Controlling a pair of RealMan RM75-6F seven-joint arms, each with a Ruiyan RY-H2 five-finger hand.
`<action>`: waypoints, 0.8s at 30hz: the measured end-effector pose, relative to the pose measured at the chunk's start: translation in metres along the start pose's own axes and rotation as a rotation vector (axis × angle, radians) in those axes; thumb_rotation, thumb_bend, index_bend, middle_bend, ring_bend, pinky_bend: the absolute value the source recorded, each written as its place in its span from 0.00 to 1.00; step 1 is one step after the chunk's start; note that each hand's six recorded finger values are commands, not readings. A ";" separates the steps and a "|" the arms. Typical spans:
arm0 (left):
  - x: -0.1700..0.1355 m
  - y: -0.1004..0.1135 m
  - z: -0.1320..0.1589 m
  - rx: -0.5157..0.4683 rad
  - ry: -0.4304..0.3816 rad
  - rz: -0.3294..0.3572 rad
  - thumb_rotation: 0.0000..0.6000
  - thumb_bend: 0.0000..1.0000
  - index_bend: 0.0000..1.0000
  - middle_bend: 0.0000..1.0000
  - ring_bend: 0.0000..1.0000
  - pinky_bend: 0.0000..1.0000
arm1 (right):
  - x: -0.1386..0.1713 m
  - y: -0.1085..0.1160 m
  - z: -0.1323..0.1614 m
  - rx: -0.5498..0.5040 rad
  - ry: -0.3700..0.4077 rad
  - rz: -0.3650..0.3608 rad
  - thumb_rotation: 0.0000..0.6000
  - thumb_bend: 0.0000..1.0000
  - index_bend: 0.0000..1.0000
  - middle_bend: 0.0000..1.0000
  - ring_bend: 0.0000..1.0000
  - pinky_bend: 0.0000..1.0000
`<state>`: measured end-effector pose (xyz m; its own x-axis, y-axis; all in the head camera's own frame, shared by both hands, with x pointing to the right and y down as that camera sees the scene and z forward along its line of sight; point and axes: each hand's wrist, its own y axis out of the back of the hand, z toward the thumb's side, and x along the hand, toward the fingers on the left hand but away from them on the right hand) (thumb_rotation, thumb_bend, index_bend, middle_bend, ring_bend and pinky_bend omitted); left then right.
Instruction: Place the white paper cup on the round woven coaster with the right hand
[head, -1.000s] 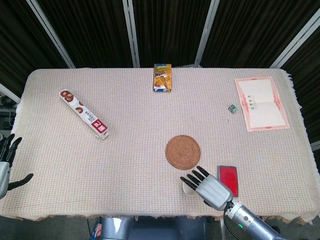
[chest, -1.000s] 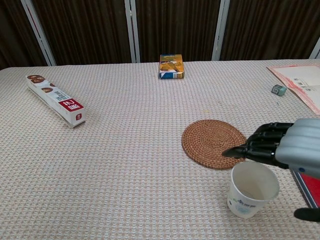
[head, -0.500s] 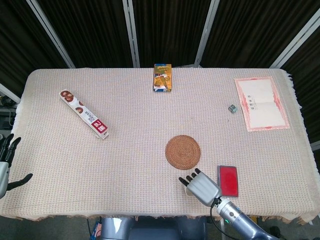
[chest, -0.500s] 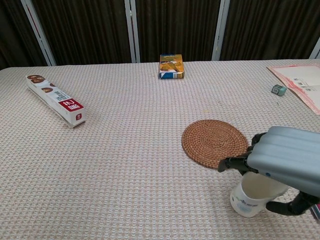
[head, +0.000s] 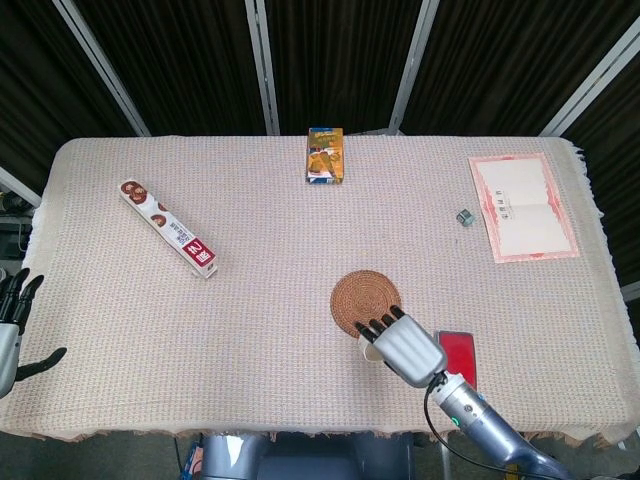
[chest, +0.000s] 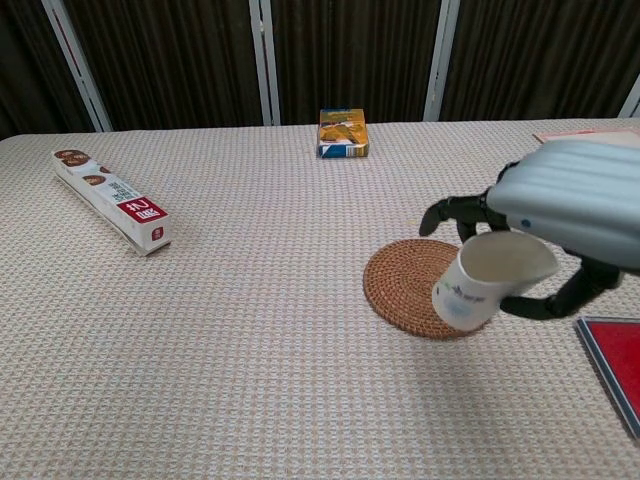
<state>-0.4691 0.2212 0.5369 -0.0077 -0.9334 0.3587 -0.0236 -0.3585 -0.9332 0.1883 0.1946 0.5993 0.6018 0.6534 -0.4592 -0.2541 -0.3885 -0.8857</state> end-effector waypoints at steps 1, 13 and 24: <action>0.000 0.000 0.000 0.000 0.001 0.000 1.00 0.00 0.00 0.00 0.00 0.00 | -0.005 0.003 -0.005 -0.002 -0.017 -0.005 1.00 0.22 0.21 0.42 0.46 0.36; 0.002 0.000 -0.004 -0.004 0.019 -0.002 1.00 0.00 0.00 0.00 0.00 0.00 | -0.057 -0.011 -0.031 -0.012 -0.194 0.066 1.00 0.22 0.21 0.42 0.45 0.36; 0.000 0.003 -0.005 -0.026 0.021 -0.002 1.00 0.00 0.00 0.00 0.00 0.00 | -0.075 -0.029 -0.038 -0.001 -0.286 0.120 1.00 0.20 0.16 0.33 0.37 0.36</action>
<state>-0.4745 0.2204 0.5339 -0.0284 -0.9319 0.3615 -0.0494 -0.3599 -0.9317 0.1790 0.1324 0.6621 0.3300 0.7590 -0.5613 -0.3094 -0.4748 -0.8239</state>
